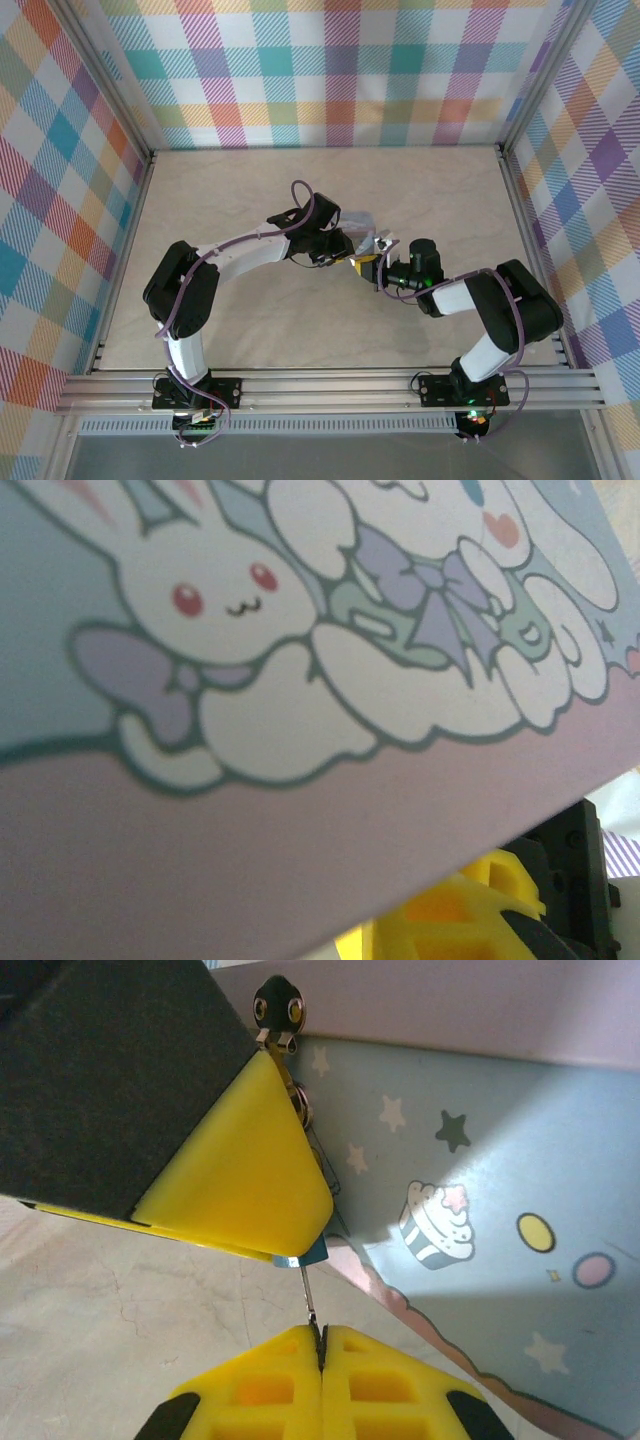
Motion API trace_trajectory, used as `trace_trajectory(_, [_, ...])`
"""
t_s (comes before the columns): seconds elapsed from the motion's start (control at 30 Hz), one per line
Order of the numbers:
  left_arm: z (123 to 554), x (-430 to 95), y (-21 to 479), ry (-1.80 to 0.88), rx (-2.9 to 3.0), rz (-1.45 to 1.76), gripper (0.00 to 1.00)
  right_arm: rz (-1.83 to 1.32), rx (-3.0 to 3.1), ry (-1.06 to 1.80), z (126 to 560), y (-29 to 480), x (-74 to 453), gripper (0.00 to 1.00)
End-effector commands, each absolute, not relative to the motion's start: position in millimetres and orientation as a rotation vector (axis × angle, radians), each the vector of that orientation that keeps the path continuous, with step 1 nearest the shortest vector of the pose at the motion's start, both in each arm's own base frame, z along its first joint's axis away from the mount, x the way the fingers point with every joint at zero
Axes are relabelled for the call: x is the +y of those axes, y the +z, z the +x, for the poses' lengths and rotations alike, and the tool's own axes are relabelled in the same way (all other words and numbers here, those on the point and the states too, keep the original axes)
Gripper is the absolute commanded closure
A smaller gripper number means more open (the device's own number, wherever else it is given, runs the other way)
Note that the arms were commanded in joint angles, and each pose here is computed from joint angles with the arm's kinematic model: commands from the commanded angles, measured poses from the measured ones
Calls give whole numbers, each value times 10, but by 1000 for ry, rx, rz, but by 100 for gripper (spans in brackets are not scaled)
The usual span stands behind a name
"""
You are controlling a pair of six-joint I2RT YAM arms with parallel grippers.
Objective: Unlock a padlock with a key
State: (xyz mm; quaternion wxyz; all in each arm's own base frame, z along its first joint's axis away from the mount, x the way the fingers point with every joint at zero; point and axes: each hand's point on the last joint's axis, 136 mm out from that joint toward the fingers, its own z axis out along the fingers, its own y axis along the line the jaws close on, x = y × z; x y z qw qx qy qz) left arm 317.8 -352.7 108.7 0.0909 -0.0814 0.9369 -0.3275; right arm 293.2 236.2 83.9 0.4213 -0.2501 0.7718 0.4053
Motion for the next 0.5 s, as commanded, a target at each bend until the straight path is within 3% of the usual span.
trace_trajectory(0.0, [3111, -3655, 1373, -1106, 2732, -166, 85, -635, 1891, 971, 2937, 922, 2334, 100])
trace_trajectory(0.47, [3215, -3476, 1470, -1087, 2715, -174, 85, -630, 1902, 1007, 2779, 895, 2305, 100])
